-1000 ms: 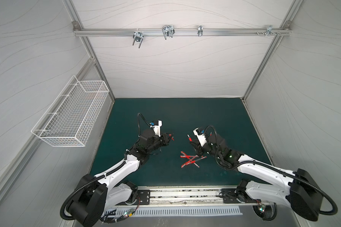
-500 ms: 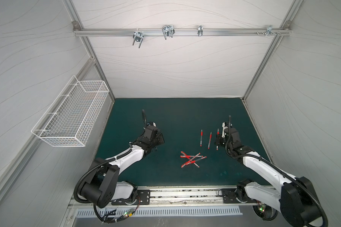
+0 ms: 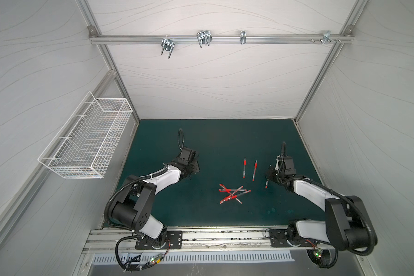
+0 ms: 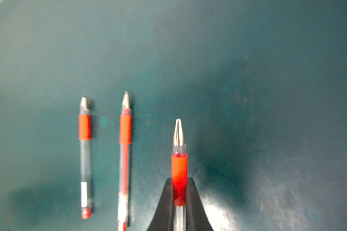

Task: Remove pen caps from pens
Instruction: Place the pen cap at the middle-left of the table.

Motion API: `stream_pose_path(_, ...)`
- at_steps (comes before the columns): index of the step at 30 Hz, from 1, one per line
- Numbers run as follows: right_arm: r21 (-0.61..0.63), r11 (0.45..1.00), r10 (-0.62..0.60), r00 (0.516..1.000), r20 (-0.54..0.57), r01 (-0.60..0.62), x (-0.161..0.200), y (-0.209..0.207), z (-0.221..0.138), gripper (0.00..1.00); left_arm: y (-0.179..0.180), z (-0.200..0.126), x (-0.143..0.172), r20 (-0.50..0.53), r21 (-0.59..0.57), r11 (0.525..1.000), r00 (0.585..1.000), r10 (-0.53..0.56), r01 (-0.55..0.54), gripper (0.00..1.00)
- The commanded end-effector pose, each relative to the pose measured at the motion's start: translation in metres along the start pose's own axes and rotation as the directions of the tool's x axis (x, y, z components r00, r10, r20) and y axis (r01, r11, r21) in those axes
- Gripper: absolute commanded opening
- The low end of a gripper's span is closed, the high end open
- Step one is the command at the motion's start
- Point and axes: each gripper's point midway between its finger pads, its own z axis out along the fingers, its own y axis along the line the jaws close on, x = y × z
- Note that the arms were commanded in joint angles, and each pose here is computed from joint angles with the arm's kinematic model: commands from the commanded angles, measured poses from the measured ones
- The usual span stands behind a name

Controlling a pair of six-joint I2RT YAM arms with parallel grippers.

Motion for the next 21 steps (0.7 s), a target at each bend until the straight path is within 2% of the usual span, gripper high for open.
stream_pose_path(1, -0.025, 0.999, 0.028, 1.0, -0.013, -0.029, -0.002, 0.004, 0.006, 0.0, 0.003, 0.006, -0.006, -0.019, -0.032, 0.999, 1.0, 0.006, -0.007, 0.0)
stream_pose_path(5, -0.005, 0.999, 0.035, 0.999, -0.026, -0.035, 0.0, 0.001, 0.012, 0.02, 0.008, 0.014, -0.006, -0.037, -0.047, 0.999, 0.999, -0.006, 0.004, 0.0)
stream_pose_path(9, 0.01, 0.999, 0.038, 0.999, -0.033, -0.038, 0.0, -0.002, 0.015, 0.1, 0.012, 0.017, -0.005, -0.051, -0.056, 0.998, 0.999, -0.015, 0.013, 0.01)
stream_pose_path(12, 0.012, 0.999, 0.037, 0.999, -0.026, -0.037, -0.001, -0.003, 0.014, 0.18, 0.014, 0.019, -0.004, -0.065, -0.068, 0.998, 0.998, -0.018, 0.013, 0.09)
stream_pose_path(18, 0.013, 0.999, 0.035, 0.999, -0.022, -0.034, -0.002, -0.003, 0.013, 0.26, 0.015, 0.022, -0.001, -0.088, -0.083, 0.996, 0.996, -0.02, 0.013, 0.25)
stream_pose_path(21, 0.006, 1.0, 0.024, 1.0, -0.006, -0.024, -0.005, -0.001, 0.008, 0.34, 0.01, 0.018, -0.004, -0.084, -0.056, 0.998, 0.996, -0.008, 0.003, 0.33)
